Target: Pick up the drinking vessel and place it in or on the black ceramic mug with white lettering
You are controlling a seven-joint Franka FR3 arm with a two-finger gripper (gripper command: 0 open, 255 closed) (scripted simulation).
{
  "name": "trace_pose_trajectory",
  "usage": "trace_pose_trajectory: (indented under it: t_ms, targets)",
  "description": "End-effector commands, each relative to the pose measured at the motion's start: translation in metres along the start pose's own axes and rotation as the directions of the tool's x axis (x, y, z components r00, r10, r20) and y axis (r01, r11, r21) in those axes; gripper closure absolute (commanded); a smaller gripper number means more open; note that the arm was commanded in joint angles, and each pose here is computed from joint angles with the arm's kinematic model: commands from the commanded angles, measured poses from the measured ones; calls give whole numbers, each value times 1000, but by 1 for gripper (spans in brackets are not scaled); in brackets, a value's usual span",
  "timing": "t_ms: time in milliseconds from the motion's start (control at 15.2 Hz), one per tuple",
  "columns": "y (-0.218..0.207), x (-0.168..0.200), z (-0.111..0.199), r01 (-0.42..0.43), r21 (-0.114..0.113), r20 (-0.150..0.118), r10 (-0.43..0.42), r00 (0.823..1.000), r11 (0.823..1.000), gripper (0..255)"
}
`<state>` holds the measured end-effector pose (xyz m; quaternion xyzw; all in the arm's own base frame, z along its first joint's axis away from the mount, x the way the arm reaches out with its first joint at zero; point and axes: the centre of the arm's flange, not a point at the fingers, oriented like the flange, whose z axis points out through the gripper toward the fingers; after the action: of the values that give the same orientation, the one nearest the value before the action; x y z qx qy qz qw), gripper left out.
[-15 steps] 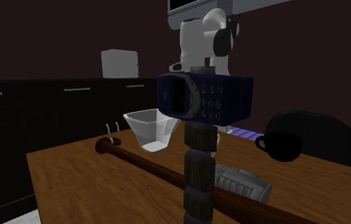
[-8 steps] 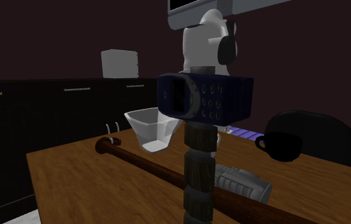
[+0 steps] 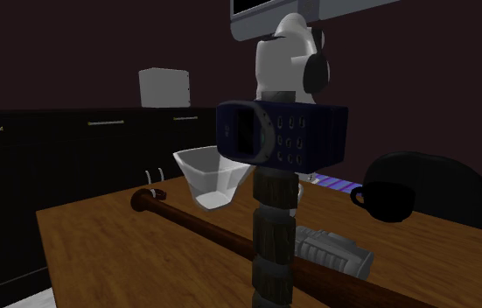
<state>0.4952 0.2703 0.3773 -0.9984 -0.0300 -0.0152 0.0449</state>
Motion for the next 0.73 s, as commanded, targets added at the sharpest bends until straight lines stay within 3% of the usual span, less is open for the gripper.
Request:
trace_pose_trajectory:
  t_ms: [0, 198, 264, 660]
  targets:
    - [21, 5, 28, -22, -21, 45, 23, 999, 1000, 0]
    - [21, 5, 28, -22, -21, 45, 23, 999, 1000, 0]
    - [28, 3, 34, -21, -21, 45, 22, 999, 1000, 255]
    - [24, 7, 29, -21, -22, 44, 22, 999, 1000, 255]
